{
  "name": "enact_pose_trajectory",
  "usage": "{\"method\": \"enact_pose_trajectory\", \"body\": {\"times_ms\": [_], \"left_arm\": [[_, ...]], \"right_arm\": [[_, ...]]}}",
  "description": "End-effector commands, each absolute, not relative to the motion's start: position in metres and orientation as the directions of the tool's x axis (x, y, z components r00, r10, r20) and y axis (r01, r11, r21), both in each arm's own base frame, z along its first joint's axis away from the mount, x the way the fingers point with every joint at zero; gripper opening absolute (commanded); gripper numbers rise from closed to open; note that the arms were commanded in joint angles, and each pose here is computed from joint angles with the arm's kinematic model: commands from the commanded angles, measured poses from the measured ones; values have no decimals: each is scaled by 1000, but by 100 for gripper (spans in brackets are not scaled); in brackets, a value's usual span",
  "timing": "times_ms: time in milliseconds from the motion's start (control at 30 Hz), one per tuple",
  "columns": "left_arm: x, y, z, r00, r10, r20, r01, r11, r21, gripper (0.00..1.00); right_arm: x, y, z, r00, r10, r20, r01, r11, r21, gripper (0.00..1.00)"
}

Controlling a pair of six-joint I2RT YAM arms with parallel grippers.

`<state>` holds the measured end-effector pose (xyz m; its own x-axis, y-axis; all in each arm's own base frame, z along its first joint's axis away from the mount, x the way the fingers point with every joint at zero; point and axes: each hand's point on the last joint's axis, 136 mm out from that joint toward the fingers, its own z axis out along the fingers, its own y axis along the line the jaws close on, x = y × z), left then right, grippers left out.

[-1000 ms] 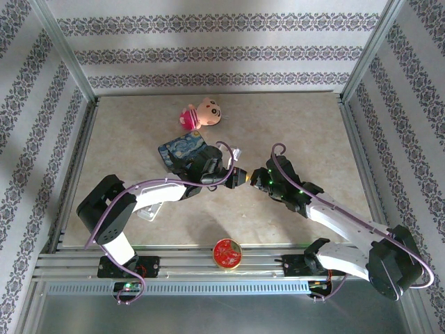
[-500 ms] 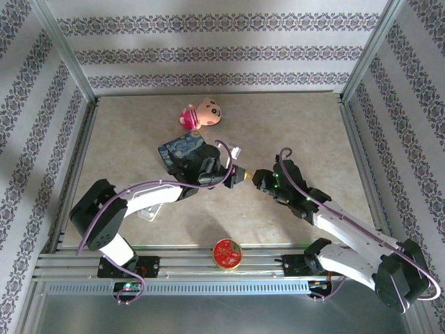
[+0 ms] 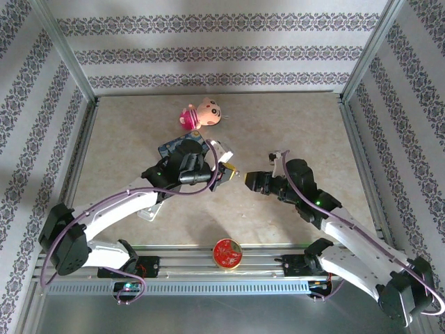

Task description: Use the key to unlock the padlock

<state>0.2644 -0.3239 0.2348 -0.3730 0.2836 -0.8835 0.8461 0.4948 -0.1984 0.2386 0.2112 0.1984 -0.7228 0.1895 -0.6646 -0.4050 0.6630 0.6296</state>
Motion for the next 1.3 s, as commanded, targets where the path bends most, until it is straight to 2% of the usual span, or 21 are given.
{"method": "enact_pose_trajectory", "body": {"times_ms": [0,233,333,633,767,1267], "left_arm": [[248,-318,251,-284,318,-905,909,390,-148,0],[238,-312,279,-313,197,-929,926,282,-252,0],[234,-310,280,-318,205,-926,929,264,-260,0],[210,-312,285,-321,205,-925,944,146,-295,0],[210,-311,284,-326,205,-923,942,150,-300,0],[211,-316,296,-339,137,-931,938,119,-325,0]], "right_arm": [[222,229,239,-621,102,-777,-621,542,567,52],[204,234,262,-550,105,-828,-722,437,536,51],[202,234,269,-529,112,-841,-740,424,522,51],[188,250,288,-499,53,-865,-820,294,491,50],[185,253,292,-495,49,-868,-833,257,489,47],[185,258,284,-527,48,-849,-822,227,523,41]]}}
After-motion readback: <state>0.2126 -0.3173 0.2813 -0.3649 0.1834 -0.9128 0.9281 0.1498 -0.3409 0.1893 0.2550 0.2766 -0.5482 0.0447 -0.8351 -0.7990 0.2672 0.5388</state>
